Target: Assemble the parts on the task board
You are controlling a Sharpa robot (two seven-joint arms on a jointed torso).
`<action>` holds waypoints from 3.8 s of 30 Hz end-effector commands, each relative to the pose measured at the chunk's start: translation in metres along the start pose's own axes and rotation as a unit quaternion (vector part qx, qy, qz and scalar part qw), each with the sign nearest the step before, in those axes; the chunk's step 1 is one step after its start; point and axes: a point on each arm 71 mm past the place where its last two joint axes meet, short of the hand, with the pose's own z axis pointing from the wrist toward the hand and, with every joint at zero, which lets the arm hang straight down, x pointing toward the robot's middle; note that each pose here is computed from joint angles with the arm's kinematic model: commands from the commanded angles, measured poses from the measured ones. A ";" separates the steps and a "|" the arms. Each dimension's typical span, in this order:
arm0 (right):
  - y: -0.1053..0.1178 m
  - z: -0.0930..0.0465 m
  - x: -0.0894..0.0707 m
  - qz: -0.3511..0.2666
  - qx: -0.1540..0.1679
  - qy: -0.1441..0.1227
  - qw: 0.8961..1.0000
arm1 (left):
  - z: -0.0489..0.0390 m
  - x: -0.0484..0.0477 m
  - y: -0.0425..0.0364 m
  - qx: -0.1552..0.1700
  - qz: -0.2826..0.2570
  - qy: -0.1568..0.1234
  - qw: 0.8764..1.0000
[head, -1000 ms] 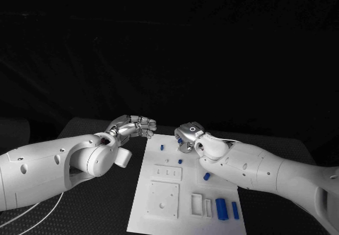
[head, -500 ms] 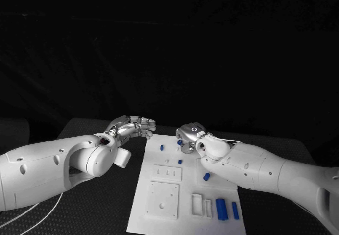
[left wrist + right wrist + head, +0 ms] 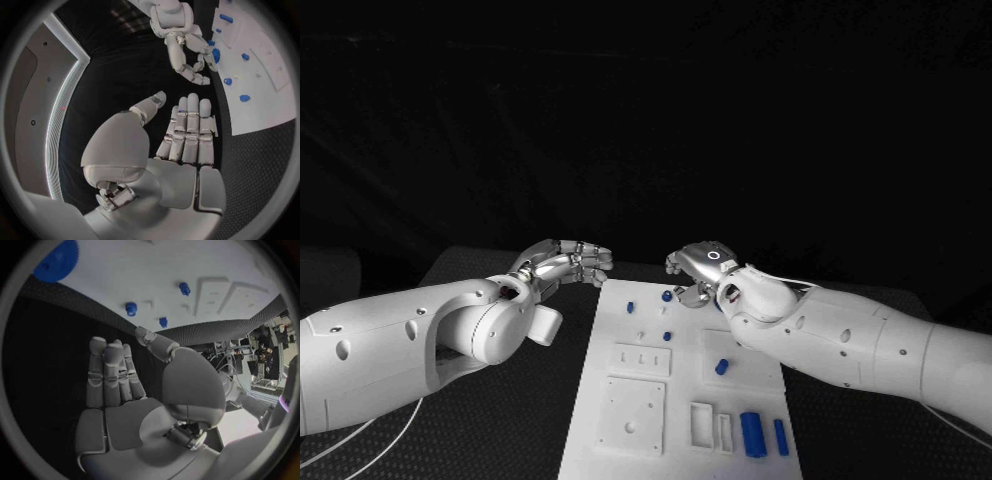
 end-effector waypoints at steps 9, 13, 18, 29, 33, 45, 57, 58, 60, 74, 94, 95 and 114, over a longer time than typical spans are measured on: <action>-0.047 -0.031 -0.019 0.037 0.029 0.030 0.998 | 0.0034 -0.0060 -0.0027 0.012 0.000 0.007 1.000; -0.057 -0.034 -0.015 0.036 0.038 0.056 0.997 | 0.0040 -0.0064 -0.0022 0.011 0.001 0.007 1.000; -0.066 -0.035 -0.006 0.030 0.052 0.087 0.994 | 0.0032 -0.0072 -0.0009 0.010 0.001 0.007 1.000; -0.079 -0.035 0.024 0.015 0.074 0.129 0.989 | 0.0035 -0.0038 0.0001 0.008 0.000 0.013 1.000; -0.080 -0.038 0.031 0.007 0.074 0.138 0.988 | 0.0035 -0.0042 0.0003 0.008 0.000 0.012 1.000; -0.078 -0.036 0.033 0.012 0.067 0.136 0.988 | 0.0042 -0.0034 0.0006 0.007 0.000 0.013 1.000; -0.084 -0.034 0.036 0.025 0.076 0.146 0.986 | 0.0044 -0.0029 0.0010 0.006 0.000 0.014 1.000; -0.084 -0.033 0.036 0.025 0.077 0.147 0.986 | 0.0043 -0.0029 0.0011 0.005 0.000 0.014 1.000; -0.084 -0.033 0.037 0.028 0.079 0.149 0.985 | 0.0041 -0.0030 0.0011 0.005 0.000 0.014 1.000; -0.084 -0.030 0.042 0.029 0.081 0.163 0.983 | 0.0034 -0.0021 0.0010 0.004 -0.001 0.015 1.000; -0.083 -0.032 0.051 0.022 0.078 0.194 0.978 | 0.0023 -0.0018 0.0009 0.004 -0.001 0.016 1.000; -0.083 -0.033 0.052 0.022 0.077 0.195 0.978 | 0.0022 -0.0020 0.0009 0.004 -0.001 0.016 1.000; -0.078 -0.033 0.057 -0.004 0.068 0.192 0.979 | 0.0022 -0.0017 0.0010 0.003 0.000 0.015 1.000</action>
